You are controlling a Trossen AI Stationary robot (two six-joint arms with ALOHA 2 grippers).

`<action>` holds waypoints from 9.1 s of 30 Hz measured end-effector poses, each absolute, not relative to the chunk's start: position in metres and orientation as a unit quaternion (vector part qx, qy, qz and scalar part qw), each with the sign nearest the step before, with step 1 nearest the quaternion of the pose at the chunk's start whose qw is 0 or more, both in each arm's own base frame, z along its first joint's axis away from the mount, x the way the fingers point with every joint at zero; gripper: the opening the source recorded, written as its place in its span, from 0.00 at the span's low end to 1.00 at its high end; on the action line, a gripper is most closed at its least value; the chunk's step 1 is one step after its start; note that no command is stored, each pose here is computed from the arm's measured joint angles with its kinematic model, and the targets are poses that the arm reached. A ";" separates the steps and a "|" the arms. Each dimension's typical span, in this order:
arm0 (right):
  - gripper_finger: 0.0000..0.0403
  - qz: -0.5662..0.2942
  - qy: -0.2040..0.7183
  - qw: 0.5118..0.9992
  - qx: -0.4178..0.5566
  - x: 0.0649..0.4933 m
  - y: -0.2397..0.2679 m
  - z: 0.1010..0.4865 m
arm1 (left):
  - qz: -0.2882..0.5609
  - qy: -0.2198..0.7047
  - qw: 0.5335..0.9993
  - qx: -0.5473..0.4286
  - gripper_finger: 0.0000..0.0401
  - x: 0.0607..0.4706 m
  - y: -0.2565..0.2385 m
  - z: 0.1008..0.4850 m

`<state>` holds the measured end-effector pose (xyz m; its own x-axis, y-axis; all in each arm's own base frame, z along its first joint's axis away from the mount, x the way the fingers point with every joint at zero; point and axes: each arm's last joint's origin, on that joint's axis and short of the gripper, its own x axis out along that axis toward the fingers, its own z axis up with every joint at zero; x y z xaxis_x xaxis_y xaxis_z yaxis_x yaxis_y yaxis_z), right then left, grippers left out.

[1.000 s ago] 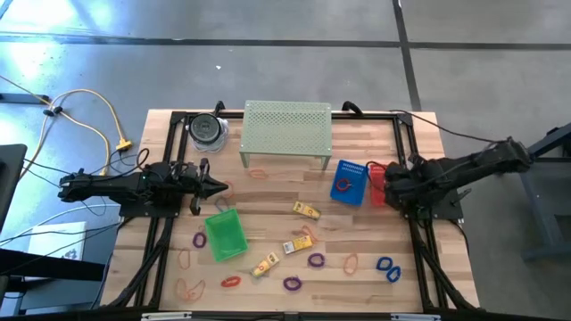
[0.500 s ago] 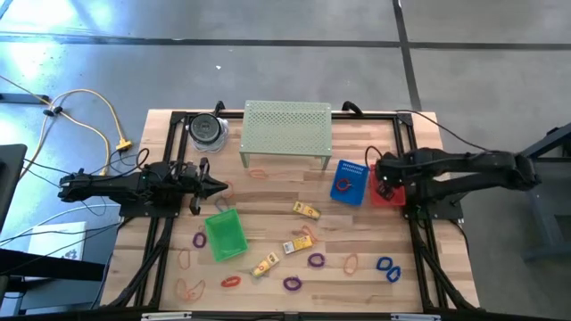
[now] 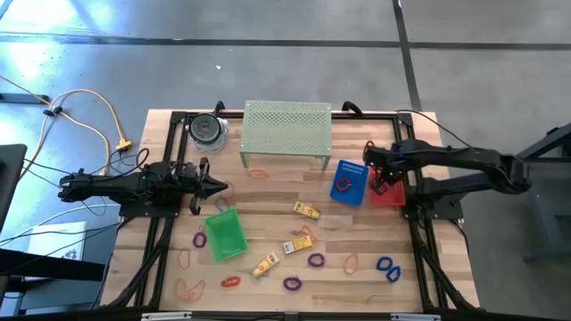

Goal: Pick & Place Office Desk Supplies
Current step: Put the blue rubber band into the red bin, then put the blue spring keychain into the blue bin, then put the orange rubber band into the red bin

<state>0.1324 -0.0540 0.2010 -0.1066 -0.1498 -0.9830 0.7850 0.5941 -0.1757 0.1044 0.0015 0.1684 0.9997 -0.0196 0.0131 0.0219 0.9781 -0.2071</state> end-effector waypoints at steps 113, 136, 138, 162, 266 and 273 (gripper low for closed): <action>0.63 -0.182 0.721 0.648 0.164 0.152 0.202 0.164 | -0.085 -0.052 0.991 -0.085 0.20 0.112 -0.016 0.180; 0.63 -0.162 0.700 0.684 0.126 0.148 0.206 0.163 | -0.153 -0.024 0.982 -0.108 0.38 0.138 -0.040 0.170; 0.63 -0.159 0.700 0.685 0.124 0.146 0.208 0.163 | -0.154 -0.029 0.982 -0.107 0.38 0.139 -0.041 0.170; 0.63 -0.179 0.689 0.689 0.134 0.133 0.199 0.138 | -0.113 -0.051 0.990 -0.073 0.38 0.145 -0.040 0.171; 0.55 -0.231 0.618 0.746 0.093 0.243 -0.050 0.218 | -0.028 -0.075 0.994 -0.074 0.38 0.150 -0.017 0.174; 0.51 -0.172 0.642 0.731 0.156 0.247 -0.026 0.255 | -0.029 -0.074 0.994 -0.074 0.38 0.150 -0.017 0.174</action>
<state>0.2467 -0.0257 0.2551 0.1169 -0.0508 -0.9918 0.4510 0.8925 0.0075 0.1498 -0.0171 0.1740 0.9872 -0.0465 0.1523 0.0684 0.9875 -0.1418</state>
